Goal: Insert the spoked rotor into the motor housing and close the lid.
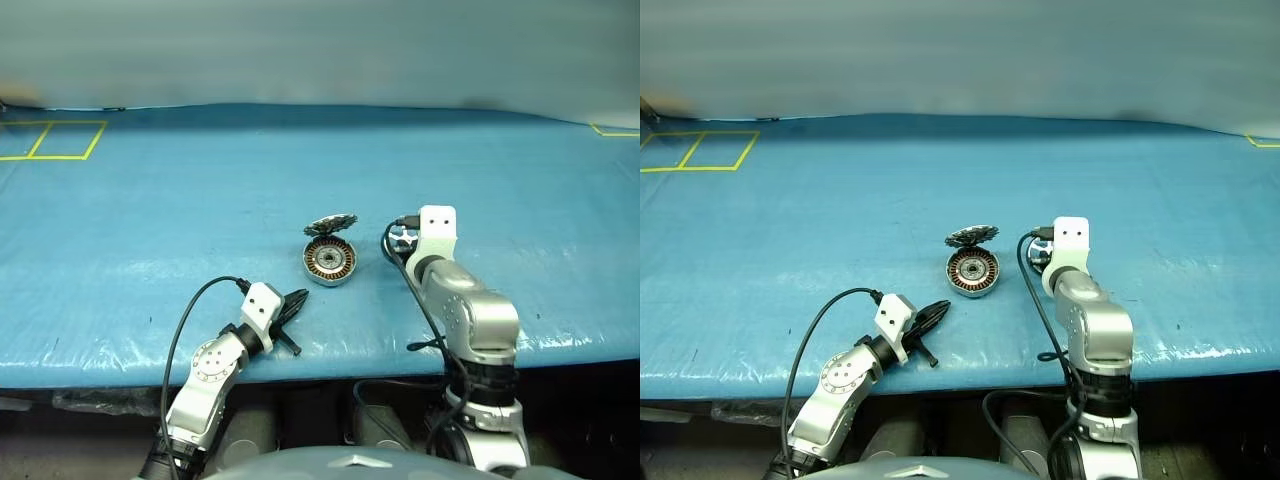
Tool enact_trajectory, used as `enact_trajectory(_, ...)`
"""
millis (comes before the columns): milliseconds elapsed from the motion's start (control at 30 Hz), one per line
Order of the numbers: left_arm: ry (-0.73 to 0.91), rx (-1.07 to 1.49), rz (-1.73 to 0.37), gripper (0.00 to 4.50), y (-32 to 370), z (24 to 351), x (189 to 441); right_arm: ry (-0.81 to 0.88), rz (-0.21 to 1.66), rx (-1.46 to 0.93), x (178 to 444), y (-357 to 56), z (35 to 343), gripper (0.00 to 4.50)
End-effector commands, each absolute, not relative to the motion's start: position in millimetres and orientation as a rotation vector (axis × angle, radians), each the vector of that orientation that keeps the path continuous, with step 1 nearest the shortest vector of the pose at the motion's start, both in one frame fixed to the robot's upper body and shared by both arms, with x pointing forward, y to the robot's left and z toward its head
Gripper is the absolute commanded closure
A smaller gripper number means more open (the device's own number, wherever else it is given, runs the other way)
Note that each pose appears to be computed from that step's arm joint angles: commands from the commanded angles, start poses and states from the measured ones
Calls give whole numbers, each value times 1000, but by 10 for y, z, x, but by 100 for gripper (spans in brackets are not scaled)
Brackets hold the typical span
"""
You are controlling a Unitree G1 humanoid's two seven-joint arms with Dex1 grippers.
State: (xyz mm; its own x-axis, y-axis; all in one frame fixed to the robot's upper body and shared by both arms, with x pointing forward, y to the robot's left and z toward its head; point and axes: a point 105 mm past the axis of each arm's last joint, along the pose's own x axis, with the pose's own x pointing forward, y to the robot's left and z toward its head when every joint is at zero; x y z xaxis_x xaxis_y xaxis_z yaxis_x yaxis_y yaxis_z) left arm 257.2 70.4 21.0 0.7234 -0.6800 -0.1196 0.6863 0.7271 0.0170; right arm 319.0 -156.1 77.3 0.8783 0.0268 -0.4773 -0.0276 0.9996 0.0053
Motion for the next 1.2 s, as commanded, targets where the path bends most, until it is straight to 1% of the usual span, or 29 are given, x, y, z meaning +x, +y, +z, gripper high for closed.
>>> enact_trajectory(33,108,65,-756,450,719,226,2562,510,190,-78,2949,-1382,859,358)
enact_trajectory(100,109,68,-757,450,727,224,2567,513,285,-206,2783,-1330,893,367)
enact_trajectory(133,109,67,-757,450,728,224,2569,517,319,-255,2723,-1316,896,389)
enact_trajectory(167,109,66,-756,450,728,225,2571,521,341,-287,2683,-1311,897,428)
enact_trajectory(200,110,65,-756,450,728,225,2573,519,365,-311,2646,-1300,905,448)
enact_trajectory(267,111,66,-762,450,717,219,2575,515,418,-356,2562,-1254,934,448)
enact_trajectory(333,112,66,-767,450,709,217,2579,511,434,-358,2540,-1229,953,448)
enact_trajectory(400,113,64,-769,450,706,218,2582,491,390,-336,2604,-1261,989,448)
enact_trajectory(500,113,65,-768,450,709,217,2586,417,276,-256,2762,-1337,1135,448)
enact_trajectory(600,115,65,-762,450,722,212,2584,380,196,-198,2857,-1372,1232,389)
enact_trajectory(700,117,67,-761,450,729,204,2574,380,104,-179,2924,-1447,1228,294)
enact_trajectory(800,117,65,-758,450,730,204,2572,399,53,-122,2957,-1476,1165,294)
enact_trajectory(1033,114,63,-762,450,712,209,2577,412,-4,-11,3004,-1517,1069,294)
enact_trajectory(1133,113,63,-767,450,697,209,2572,407,-20,3,3021,-1523,1062,238)
enact_trajectory(1200,113,61,-767,450,694,210,2571,411,-24,0,3025,-1512,1047,171)
